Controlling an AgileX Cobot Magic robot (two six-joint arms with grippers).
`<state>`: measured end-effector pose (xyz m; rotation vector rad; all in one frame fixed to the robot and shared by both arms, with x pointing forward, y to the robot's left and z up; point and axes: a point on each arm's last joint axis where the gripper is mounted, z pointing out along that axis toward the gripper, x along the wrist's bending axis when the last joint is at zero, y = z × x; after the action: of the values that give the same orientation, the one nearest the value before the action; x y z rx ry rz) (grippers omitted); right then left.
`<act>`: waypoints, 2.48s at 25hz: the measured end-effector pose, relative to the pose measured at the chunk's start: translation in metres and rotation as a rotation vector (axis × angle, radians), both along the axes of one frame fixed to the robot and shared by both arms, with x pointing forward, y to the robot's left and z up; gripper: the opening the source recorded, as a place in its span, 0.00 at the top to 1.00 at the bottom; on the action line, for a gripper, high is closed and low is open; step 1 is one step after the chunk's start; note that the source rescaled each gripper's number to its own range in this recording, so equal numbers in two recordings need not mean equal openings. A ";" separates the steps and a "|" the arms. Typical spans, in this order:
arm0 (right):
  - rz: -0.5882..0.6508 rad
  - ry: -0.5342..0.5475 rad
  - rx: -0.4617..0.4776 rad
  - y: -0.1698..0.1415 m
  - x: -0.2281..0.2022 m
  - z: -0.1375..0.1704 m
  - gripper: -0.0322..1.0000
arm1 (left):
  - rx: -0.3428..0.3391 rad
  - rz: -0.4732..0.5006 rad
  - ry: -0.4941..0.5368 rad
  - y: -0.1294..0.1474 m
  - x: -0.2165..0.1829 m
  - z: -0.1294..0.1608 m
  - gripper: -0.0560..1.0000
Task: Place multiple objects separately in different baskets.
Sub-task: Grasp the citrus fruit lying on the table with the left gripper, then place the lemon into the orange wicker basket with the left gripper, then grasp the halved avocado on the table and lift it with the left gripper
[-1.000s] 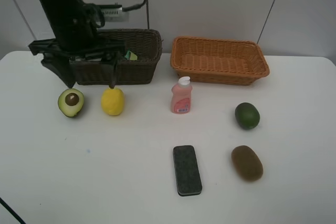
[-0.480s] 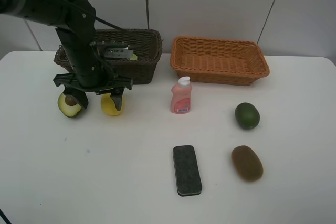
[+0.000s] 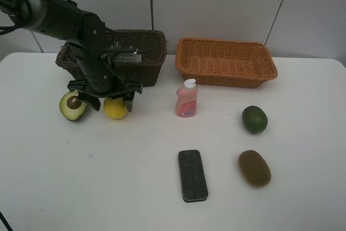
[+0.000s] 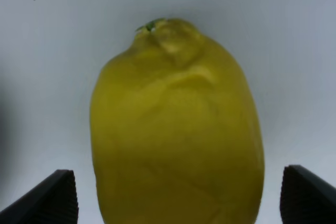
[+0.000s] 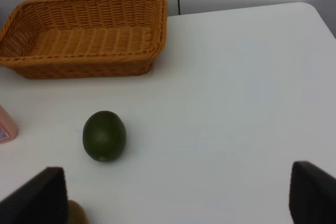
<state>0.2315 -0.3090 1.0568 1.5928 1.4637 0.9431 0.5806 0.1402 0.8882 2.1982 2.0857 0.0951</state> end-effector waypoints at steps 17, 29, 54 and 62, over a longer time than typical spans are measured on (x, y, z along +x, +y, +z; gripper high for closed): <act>0.001 0.000 0.001 0.000 0.000 0.000 0.00 | -0.023 -0.098 -0.009 -0.002 -0.002 0.069 0.46; 0.001 0.000 0.001 0.000 0.000 0.000 0.00 | -0.253 -0.426 -0.293 -0.107 0.041 0.133 0.46; 0.000 0.000 0.000 0.000 0.000 0.000 0.00 | -0.272 -0.427 -0.314 -0.154 0.091 0.071 0.00; 0.000 0.000 0.000 0.000 0.000 0.000 0.00 | -0.181 -0.462 -0.096 -0.125 0.049 0.142 0.00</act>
<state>0.2315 -0.3090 1.0568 1.5928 1.4637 0.9430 0.6295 0.0149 1.0304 2.4359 1.4300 -0.0275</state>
